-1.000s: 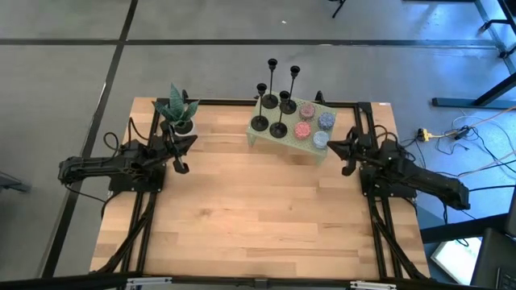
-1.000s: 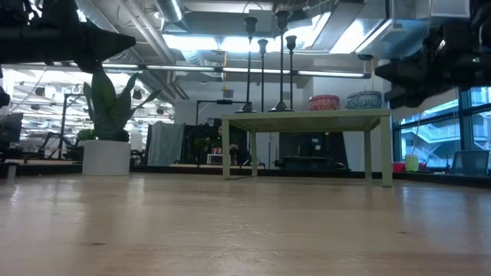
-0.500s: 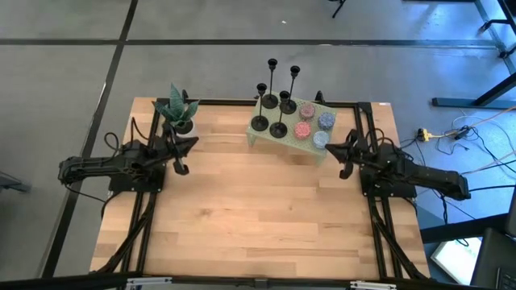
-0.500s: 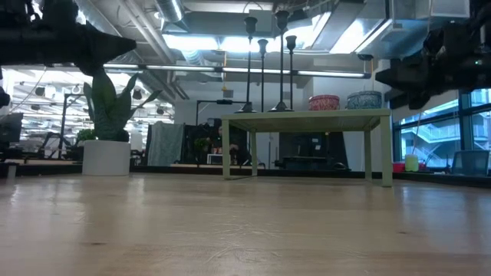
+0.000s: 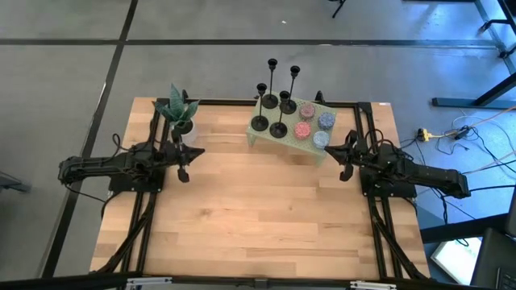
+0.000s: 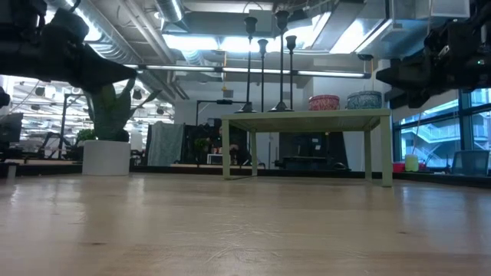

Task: Pick & Place candle stick holders
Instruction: Return to Home Position

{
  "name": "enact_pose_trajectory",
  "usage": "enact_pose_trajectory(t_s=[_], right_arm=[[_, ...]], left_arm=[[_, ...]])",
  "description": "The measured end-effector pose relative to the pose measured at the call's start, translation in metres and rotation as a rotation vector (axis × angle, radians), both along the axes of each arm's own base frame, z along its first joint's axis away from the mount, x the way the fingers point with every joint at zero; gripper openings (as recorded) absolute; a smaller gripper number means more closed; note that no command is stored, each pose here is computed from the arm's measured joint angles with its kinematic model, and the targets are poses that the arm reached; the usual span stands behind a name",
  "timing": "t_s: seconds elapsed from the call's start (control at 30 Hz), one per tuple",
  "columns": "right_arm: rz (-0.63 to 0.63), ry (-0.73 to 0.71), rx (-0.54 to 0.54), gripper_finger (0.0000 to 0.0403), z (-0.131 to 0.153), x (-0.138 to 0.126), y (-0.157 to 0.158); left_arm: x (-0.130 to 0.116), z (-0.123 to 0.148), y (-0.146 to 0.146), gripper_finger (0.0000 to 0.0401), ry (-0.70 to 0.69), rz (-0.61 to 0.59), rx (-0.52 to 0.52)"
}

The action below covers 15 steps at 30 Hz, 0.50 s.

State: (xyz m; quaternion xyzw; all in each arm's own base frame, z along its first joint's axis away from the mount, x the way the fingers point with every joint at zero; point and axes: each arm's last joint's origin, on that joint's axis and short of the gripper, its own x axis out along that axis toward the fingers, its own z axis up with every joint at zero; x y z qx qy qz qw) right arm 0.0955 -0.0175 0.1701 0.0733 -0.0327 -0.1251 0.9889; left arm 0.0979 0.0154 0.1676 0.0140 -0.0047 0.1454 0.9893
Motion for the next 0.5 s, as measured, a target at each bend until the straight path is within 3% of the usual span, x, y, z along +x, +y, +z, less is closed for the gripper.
enact_pose_trajectory(t_s=[0.13, 0.5], right_arm=[[0.0, 0.0, 0.0, 0.0019, 0.0, 0.0, 0.0], [0.0, 0.0, 0.0, 0.0019, 0.0, 0.0, 0.0]], left_arm=[[0.0001, -0.0001, -0.0001, 0.0002, 0.022, -0.003, 0.07], [0.0001, -0.0001, -0.0001, 0.001, 0.024, -0.002, 0.075]])
